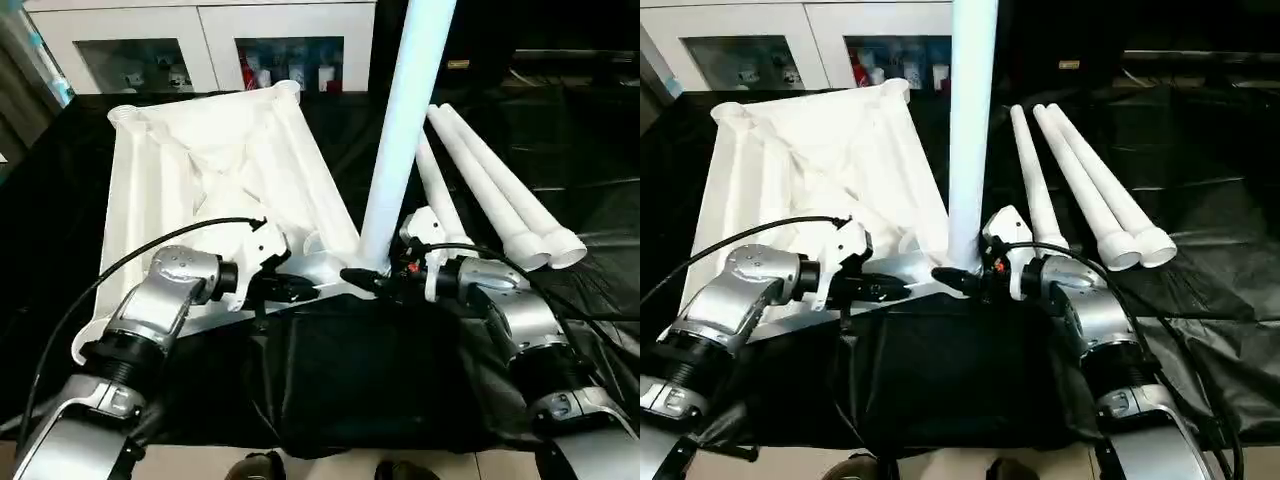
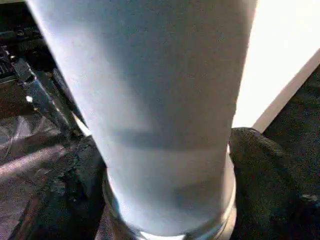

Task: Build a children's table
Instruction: Rotate leg to tighten

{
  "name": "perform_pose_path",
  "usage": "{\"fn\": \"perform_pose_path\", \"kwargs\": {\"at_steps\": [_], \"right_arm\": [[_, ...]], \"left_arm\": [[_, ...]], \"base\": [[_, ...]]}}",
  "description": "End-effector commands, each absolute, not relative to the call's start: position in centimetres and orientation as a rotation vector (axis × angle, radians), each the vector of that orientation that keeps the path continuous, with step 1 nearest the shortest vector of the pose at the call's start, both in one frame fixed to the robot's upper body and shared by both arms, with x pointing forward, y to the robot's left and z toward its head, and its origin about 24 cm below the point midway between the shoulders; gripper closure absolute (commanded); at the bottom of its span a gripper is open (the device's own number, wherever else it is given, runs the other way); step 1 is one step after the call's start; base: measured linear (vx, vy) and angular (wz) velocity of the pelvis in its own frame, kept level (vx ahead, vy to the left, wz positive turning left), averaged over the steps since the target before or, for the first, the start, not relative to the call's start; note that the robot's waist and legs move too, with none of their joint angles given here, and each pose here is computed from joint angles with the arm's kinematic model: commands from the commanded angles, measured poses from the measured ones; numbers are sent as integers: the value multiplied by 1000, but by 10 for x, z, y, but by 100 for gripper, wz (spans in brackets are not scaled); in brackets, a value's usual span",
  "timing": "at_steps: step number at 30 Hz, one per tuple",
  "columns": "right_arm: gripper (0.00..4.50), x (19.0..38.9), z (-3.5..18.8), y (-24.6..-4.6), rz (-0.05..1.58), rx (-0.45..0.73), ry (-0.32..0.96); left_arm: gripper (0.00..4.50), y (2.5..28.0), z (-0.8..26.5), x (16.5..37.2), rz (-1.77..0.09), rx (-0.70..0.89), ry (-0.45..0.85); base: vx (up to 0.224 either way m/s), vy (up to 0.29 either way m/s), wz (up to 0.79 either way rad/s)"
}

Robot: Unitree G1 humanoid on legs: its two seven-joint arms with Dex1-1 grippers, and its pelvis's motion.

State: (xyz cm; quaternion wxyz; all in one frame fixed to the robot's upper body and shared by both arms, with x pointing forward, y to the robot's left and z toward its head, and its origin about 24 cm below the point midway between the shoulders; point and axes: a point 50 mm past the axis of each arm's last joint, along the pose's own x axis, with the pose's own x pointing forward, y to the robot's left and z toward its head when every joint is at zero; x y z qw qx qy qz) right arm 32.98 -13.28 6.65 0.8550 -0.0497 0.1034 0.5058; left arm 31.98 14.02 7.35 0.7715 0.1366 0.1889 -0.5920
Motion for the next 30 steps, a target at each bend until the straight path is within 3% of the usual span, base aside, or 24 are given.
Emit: {"fn": "perform_pose_path", "kwargs": {"at_steps": [1,11,13,14,18,20,22,24,30], "right_arm": [[120,331,65,-141,996,-84,228],[171,341,24,-124,476,36,352],[172,343,17,-115,385,54,382],[172,344,13,-102,320,84,406],[172,346,14,-90,296,96,397],[117,348,18,-89,298,129,372],[103,351,23,-91,297,157,340],[83,352,26,-93,290,143,321],[83,357,50,-120,240,115,149]], "left_arm": [[450,140,59,313,-1317,274,483],[450,107,61,353,-891,229,438],[450,94,65,360,-815,199,411],[450,75,71,364,-787,180,378],[450,55,76,364,-821,172,346],[450,50,77,362,-852,187,337],[450,47,76,361,-875,207,334],[450,47,75,361,-879,209,336],[450,62,72,371,-752,196,357]], "base": [[0,0,0],[0,0,0],[0,0,0],[0,0,0],[0,0,0],[0,0,0],[0,0,0],[0,0,0],[0,0,0]]}}
